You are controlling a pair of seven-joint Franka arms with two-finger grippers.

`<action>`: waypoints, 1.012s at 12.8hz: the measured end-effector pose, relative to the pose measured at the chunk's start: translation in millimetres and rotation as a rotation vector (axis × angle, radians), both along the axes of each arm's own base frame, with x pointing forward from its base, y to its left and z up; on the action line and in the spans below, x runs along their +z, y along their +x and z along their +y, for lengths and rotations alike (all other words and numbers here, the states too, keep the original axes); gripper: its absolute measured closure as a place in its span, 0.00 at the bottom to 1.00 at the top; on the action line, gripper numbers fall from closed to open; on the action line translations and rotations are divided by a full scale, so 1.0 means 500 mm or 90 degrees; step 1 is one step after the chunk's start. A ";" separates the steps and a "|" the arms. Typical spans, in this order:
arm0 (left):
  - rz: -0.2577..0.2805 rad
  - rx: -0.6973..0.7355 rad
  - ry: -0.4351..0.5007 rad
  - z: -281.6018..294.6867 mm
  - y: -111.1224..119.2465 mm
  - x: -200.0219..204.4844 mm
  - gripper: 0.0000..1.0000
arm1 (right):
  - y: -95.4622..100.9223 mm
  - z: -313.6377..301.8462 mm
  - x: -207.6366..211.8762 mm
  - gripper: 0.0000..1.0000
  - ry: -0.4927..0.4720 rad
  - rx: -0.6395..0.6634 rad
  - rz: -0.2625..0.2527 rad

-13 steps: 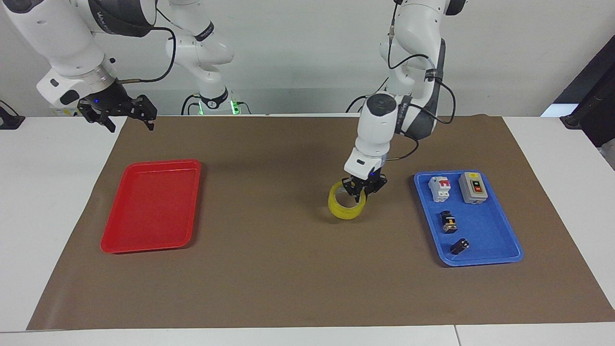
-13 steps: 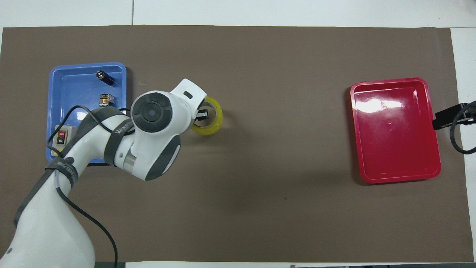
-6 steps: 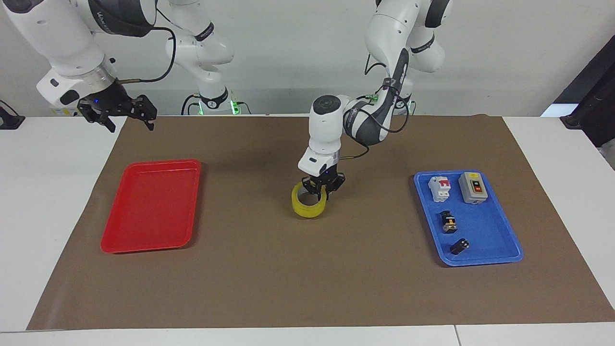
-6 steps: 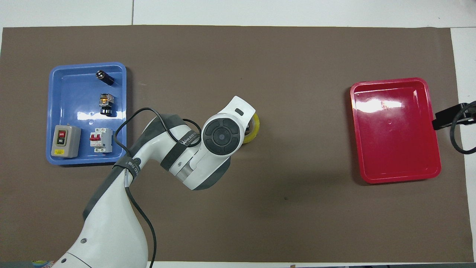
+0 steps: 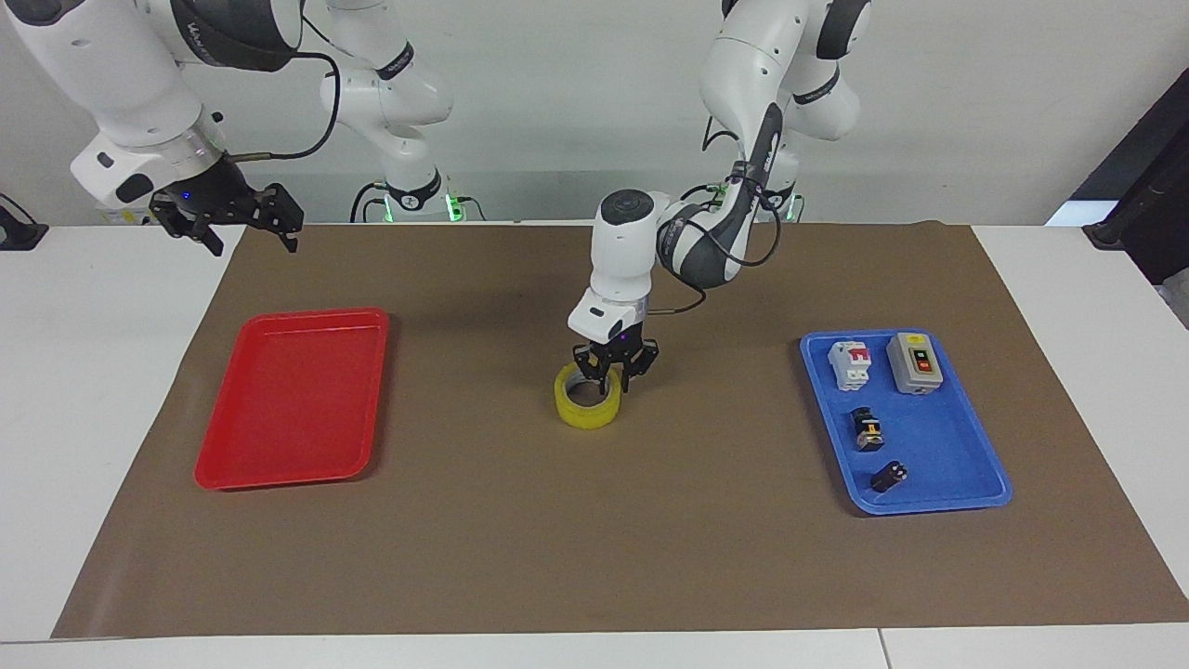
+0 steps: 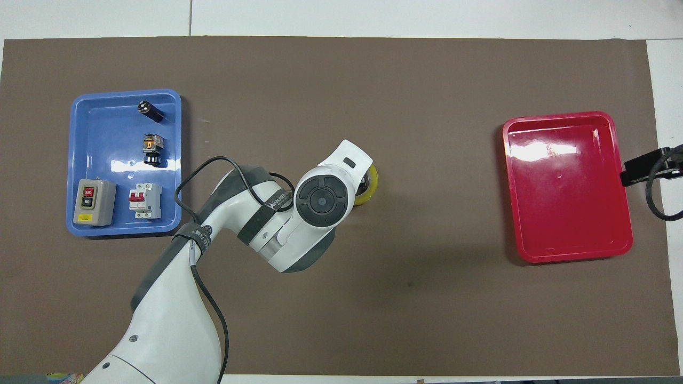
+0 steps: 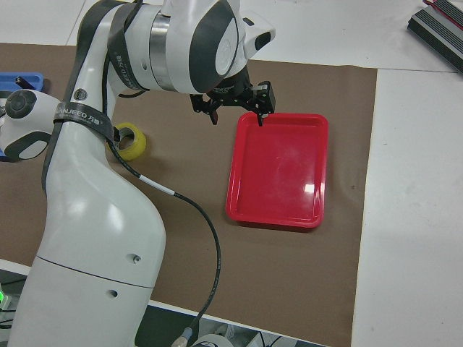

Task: Place and move tape with both arms
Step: 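Set the tape down while the right gripper reaches toward it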

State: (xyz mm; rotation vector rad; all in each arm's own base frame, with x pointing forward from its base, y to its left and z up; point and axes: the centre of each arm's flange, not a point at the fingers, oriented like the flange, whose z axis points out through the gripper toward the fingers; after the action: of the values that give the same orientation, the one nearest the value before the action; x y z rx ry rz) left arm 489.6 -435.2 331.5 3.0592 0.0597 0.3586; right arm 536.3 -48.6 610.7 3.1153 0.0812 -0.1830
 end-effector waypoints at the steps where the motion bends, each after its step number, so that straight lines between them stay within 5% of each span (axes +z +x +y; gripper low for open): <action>1: -0.001 0.002 0.001 0.004 -0.001 0.018 0.33 | 0.000 0.000 0.000 0.00 0.000 0.000 0.000; 4: 0.018 0.026 0.033 0.051 -0.017 0.126 0.00 | 0.000 0.003 -0.003 0.00 0.001 0.003 0.002; 8: 0.056 0.018 0.091 0.259 0.021 0.284 0.00 | 0.027 0.130 -0.026 0.00 0.029 0.049 -0.045; 13: 0.129 -0.010 0.038 0.562 0.078 0.405 0.00 | 0.079 0.494 -0.185 0.00 0.040 0.010 -0.095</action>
State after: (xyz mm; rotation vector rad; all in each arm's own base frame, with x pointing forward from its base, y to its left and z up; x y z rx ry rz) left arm 528.4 -154.0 534.1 3.1411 0.0345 0.0493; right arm 576.0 198.4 518.0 3.1766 0.1104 0.0541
